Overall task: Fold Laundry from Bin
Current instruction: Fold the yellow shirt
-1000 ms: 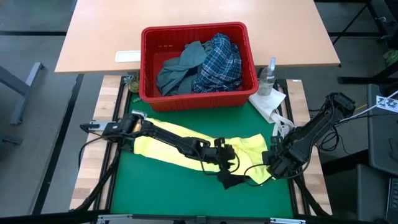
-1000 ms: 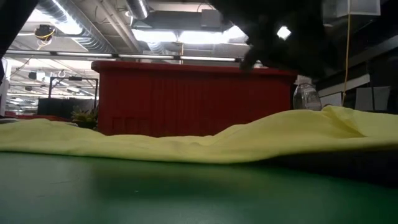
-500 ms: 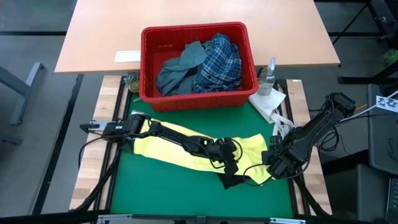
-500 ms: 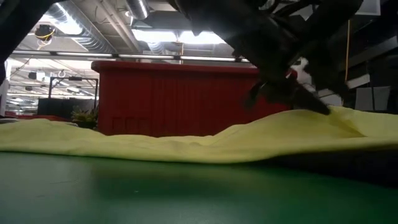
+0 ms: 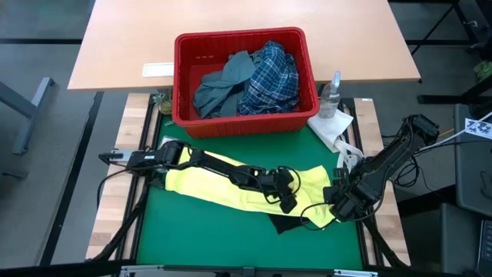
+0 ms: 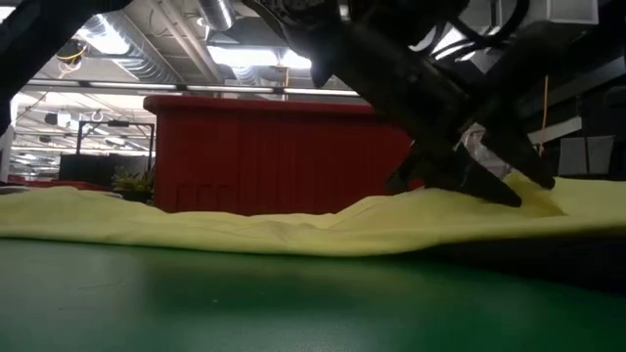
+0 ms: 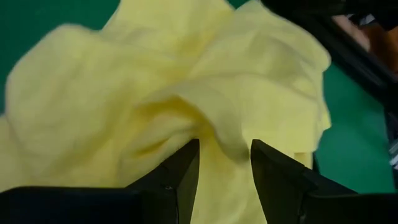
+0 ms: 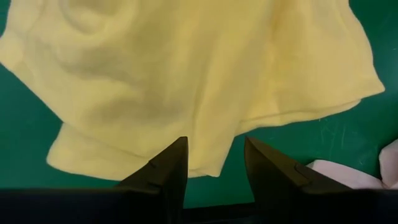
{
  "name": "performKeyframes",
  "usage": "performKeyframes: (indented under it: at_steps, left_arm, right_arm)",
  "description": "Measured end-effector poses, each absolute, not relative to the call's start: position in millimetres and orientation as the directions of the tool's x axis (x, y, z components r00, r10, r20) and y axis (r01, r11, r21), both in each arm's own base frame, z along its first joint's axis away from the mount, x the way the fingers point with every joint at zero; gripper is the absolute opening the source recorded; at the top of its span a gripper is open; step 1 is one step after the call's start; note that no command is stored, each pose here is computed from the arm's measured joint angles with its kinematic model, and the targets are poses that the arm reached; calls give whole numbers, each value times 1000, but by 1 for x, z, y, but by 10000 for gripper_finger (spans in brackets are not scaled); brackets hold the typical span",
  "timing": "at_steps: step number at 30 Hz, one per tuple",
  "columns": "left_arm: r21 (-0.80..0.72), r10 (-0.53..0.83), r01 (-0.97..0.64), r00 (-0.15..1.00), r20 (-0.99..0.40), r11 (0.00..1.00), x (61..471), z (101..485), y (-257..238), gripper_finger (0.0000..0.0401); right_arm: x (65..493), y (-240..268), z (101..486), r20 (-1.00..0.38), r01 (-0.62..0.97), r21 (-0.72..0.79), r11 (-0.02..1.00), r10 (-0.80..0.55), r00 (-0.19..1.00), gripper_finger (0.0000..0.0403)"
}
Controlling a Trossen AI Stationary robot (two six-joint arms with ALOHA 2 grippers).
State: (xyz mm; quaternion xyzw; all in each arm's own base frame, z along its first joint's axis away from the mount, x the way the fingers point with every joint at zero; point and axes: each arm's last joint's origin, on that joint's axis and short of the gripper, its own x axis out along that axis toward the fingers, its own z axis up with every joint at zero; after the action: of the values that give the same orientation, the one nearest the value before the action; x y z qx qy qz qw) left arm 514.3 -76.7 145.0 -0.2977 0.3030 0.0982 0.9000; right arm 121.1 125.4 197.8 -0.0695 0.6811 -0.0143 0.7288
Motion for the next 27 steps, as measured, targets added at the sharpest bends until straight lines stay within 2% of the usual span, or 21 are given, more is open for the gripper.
performKeyframes:
  at_steps: [7, 15, 23, 27]
  left_arm:
    - [-499, -22, -334, 814, -580, 800, 517, 148, -71, 127]
    - [-516, -63, -306, 813, -579, 800, 517, 148, -73, 10]
    - [-554, -189, -248, 767, -614, 794, 514, 146, -76, 4]
    - [-596, -272, -213, 739, -616, 774, 512, 147, -79, 3]
  right_arm:
    - [122, 125, 198, -989, -79, -129, 988, -122, 88, 156]
    - [124, 128, 196, -986, -93, -133, 987, -123, 109, 156]
    - [131, 134, 178, -978, -105, -209, 972, -206, 44, 156]
    - [129, 135, 176, -981, -122, -188, 975, -192, -22, 156]
